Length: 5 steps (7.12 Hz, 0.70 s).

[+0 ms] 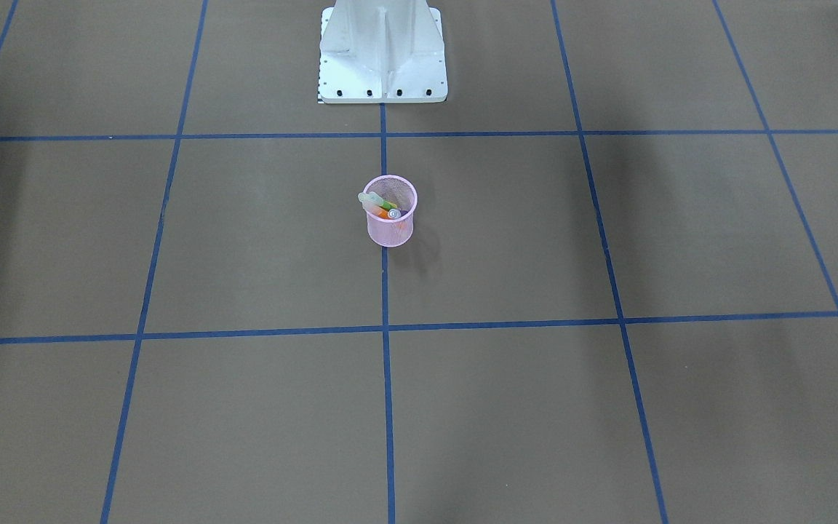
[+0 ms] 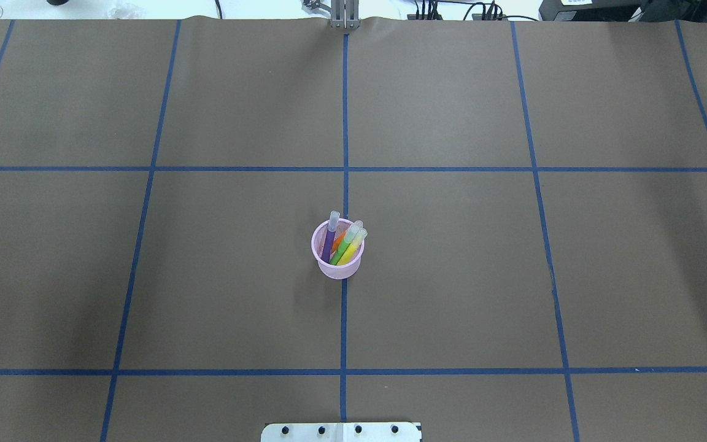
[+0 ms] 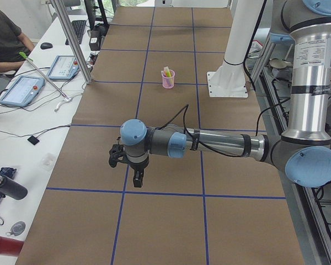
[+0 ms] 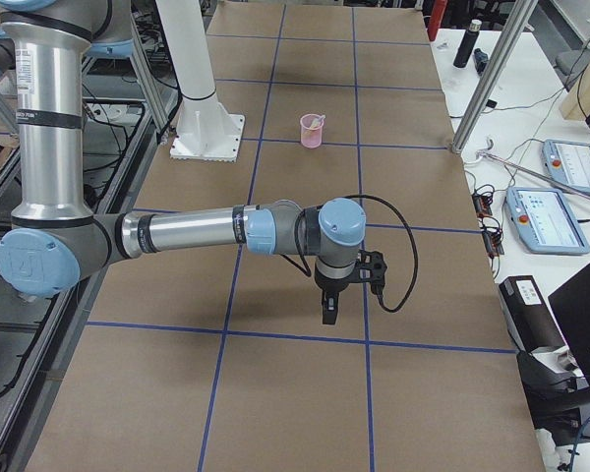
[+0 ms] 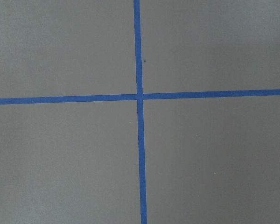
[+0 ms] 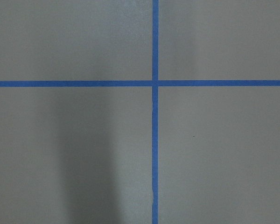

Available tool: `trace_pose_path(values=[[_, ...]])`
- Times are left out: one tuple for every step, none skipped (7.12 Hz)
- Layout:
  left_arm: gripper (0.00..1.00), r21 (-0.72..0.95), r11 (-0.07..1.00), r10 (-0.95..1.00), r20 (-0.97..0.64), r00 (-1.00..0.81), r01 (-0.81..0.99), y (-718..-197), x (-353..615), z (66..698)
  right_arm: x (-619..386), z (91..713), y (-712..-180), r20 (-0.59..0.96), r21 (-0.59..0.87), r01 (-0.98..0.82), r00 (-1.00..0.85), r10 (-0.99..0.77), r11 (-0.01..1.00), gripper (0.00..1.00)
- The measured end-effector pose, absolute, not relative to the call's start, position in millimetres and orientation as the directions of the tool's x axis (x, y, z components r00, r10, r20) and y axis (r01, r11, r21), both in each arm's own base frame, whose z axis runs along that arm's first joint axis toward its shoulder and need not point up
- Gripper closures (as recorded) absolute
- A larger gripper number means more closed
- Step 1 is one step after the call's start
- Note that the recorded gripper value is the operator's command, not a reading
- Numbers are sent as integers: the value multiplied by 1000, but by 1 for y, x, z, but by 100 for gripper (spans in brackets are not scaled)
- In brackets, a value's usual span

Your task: Collect pens into pen holder

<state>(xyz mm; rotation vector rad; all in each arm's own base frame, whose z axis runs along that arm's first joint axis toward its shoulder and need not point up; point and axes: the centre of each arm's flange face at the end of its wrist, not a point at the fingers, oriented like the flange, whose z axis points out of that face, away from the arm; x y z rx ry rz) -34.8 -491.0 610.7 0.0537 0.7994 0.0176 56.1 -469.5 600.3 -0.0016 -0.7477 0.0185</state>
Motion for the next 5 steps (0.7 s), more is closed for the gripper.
trace_pose_path(values=[[0,53,999,34,-717,697,6,-491,-35,611,56,600,-470,680,-8,-16,733,18,1000,0],[0,50,999,32,-717,696,6,-491,-35,612,56,600,-470,680,-8,-16,733,17,1000,0],[0,49,999,31,-717,696,6,-491,-35,613,56,600,-470,680,-8,-16,733,18,1000,0],[0,47,999,30,-717,696,6,-491,-35,614,56,600,-470,680,-8,-17,733,18,1000,0],[0,46,999,29,-717,697,6,-490,-35,614,56,601,-470,680,-9,-17,733,18,1000,0]])
